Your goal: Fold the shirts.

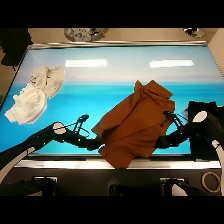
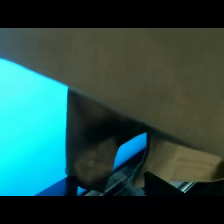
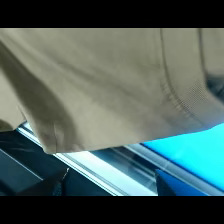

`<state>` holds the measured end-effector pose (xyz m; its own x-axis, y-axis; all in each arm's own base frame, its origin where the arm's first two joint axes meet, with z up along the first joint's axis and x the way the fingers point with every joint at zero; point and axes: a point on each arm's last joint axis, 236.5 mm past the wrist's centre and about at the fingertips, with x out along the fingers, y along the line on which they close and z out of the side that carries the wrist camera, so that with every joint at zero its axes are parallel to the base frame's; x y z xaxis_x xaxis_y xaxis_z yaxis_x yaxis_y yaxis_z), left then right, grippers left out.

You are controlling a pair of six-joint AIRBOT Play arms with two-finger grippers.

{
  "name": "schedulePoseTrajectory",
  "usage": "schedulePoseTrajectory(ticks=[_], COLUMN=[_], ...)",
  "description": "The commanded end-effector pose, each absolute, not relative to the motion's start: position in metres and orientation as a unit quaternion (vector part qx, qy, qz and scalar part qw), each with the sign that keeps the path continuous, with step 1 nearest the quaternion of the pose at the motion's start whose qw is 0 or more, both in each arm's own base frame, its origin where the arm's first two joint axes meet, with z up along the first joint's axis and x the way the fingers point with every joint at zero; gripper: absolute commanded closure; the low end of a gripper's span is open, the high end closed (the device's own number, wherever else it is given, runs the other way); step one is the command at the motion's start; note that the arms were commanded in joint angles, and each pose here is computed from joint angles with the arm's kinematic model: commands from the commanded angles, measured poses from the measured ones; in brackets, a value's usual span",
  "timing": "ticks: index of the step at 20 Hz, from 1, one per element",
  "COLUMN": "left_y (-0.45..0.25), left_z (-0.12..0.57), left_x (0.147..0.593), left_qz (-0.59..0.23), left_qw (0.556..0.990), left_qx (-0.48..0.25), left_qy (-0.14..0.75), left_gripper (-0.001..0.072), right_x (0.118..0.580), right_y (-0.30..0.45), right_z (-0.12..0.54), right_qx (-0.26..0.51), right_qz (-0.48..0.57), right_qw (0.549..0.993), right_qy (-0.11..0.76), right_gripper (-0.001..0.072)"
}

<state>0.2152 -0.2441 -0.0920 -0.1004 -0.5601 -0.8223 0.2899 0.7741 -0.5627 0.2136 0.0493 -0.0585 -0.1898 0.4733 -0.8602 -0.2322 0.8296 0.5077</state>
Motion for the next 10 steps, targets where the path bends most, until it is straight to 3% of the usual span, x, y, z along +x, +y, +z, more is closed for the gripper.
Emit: schedulePoseTrajectory(ticks=[1, 4, 5, 10], left_y=[-0.254, -0.253, -0.253, -0.255], left_z=[-0.099, -0.099, -0.099, -0.095], left_x=[0.227, 0.233, 0.233, 0.234], left_qz=[-0.311, -0.303, -0.304, -0.308], left_qw=[0.683, 0.692, 0.692, 0.692], left_qx=[-0.109, -0.114, -0.113, -0.113], left_qy=[0.652, 0.645, 0.645, 0.643], left_gripper=[0.0267, 0.0606, 0.0668, 0.0677], right_x=[0.195, 0.184, 0.182, 0.183], right_y=[0.054, 0.062, 0.067, 0.094], right_z=[-0.074, -0.089, -0.093, -0.106], right_qx=[0.097, 0.117, 0.129, 0.199], right_qz=[0.278, 0.272, 0.27, 0.267], right_qw=[0.615, 0.612, 0.613, 0.628], right_qy=[0.731, 0.733, 0.731, 0.704], right_gripper=[0.0089, 0.0088, 0.0087, 0.008])
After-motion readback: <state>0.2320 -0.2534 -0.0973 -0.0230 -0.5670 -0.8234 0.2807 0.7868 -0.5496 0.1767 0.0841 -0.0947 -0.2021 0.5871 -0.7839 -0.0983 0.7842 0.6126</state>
